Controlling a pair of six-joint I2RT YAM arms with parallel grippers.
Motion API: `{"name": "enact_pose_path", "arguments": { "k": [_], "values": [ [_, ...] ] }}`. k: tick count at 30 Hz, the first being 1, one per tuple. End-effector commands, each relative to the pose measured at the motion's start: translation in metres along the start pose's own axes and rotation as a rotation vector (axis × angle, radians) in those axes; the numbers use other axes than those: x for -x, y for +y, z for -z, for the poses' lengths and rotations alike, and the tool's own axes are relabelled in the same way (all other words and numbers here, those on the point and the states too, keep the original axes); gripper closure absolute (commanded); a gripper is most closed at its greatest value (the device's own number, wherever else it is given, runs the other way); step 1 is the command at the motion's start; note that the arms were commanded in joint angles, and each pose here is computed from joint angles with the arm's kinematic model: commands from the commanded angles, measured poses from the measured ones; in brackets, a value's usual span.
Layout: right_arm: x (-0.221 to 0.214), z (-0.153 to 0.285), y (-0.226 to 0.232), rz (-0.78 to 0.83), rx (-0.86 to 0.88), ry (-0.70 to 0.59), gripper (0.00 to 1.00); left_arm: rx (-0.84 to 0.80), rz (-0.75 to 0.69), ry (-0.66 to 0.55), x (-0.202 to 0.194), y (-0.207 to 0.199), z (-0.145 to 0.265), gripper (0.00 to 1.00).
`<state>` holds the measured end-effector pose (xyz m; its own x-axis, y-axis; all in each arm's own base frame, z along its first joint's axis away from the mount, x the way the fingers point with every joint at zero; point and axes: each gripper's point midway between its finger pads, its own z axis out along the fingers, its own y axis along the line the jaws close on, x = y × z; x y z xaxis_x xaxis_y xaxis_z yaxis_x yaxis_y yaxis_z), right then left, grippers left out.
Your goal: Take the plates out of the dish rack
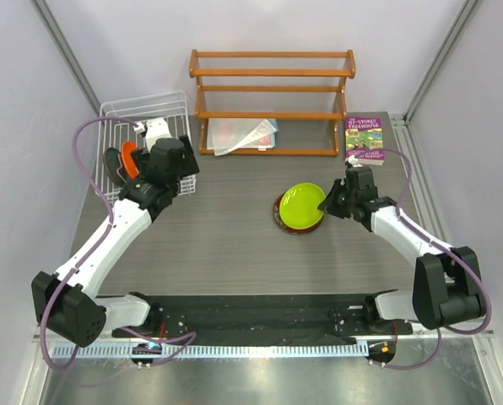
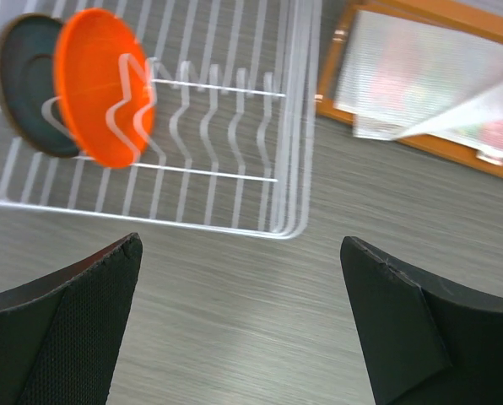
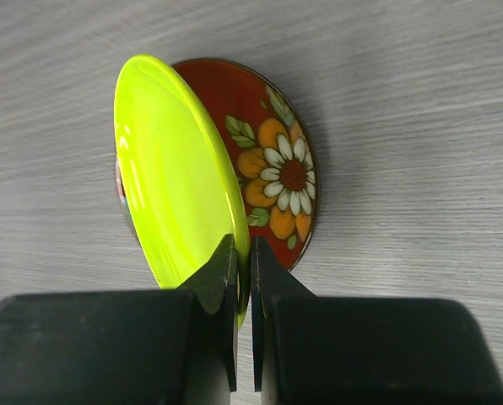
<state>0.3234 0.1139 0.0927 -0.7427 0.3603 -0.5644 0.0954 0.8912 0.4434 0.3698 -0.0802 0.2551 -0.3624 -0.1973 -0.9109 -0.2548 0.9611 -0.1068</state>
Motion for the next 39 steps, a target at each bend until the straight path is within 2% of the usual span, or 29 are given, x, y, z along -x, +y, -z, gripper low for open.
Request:
{"name": "enact_pose_path", "arguments": {
  "k": [1,7,11,13,14,15,17,20,25,28,33,39],
  "values": [
    [0.003,-0.009,0.001,0.023,0.018,0.003,0.99,0.136,-0.007,-0.043,0.015,0.035,0.001,0.01],
    [-0.004,-0.023,0.004,0.025,0.049,0.042,0.97,0.143,0.018,-0.031,0.010,0.040,-0.007,0.01],
    [-0.008,-0.030,0.007,0.020,0.064,0.078,0.77,0.186,0.037,-0.011,0.006,0.055,-0.018,0.01],
    [-0.009,-0.032,0.006,0.022,0.063,0.088,0.70,0.200,0.045,0.010,0.002,0.062,-0.026,0.01],
    [-0.009,-0.033,0.006,0.028,0.060,0.091,0.58,0.205,0.055,0.015,0.001,0.064,-0.028,0.01],
    [-0.009,-0.033,0.005,0.032,0.057,0.093,0.54,0.202,0.059,0.024,0.000,0.065,-0.030,0.00],
    [-0.009,-0.032,0.002,0.049,0.041,0.102,0.46,0.213,0.071,0.031,-0.001,0.070,-0.036,0.00],
    [-0.005,-0.029,-0.005,0.071,-0.009,0.095,0.41,0.231,0.074,0.042,-0.004,0.076,-0.042,0.01],
    [0.009,-0.015,-0.021,0.119,-0.125,0.060,0.37,0.269,0.085,0.055,-0.006,0.090,-0.052,0.01],
    [0.025,-0.004,-0.027,0.131,-0.187,-0.008,0.37,0.300,0.090,0.059,-0.005,0.103,-0.061,0.01],
    [0.039,0.004,-0.024,0.131,-0.194,-0.062,0.35,0.370,0.089,0.058,-0.003,0.125,-0.082,0.00],
    [0.047,-0.007,-0.017,0.142,-0.180,-0.042,0.35,0.390,0.097,0.056,-0.001,0.133,-0.117,0.03]
  ]
}}
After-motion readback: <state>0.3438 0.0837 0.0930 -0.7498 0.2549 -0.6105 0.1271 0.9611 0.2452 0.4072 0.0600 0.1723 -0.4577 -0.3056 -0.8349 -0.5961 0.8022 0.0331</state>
